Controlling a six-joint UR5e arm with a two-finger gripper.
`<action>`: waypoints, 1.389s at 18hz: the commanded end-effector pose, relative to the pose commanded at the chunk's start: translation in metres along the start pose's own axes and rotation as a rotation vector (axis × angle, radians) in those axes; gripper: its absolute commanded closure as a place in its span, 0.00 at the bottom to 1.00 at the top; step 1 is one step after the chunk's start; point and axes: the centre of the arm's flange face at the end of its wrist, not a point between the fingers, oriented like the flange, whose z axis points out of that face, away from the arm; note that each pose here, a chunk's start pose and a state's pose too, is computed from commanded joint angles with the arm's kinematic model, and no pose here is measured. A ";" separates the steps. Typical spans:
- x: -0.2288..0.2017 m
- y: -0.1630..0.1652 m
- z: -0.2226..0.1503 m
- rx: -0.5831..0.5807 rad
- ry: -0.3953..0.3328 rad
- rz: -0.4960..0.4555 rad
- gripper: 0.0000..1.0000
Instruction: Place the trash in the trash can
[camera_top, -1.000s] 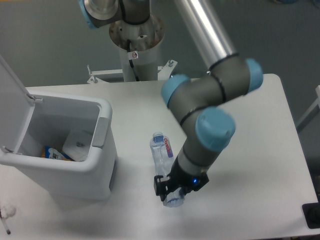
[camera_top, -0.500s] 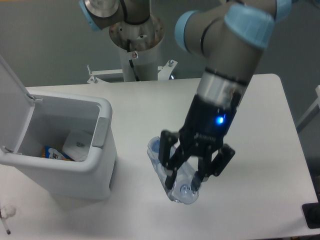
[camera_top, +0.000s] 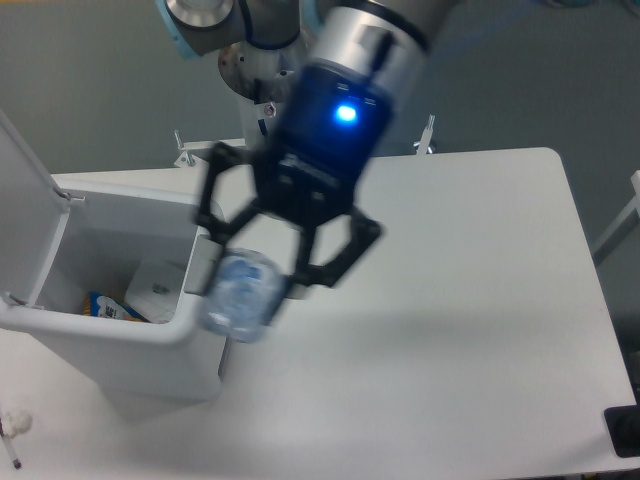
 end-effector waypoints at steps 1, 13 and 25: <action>0.008 0.008 0.003 -0.009 0.010 0.008 0.77; 0.045 0.062 0.032 -0.075 0.076 0.147 0.00; -0.175 0.124 -0.075 -0.101 -0.275 0.003 0.00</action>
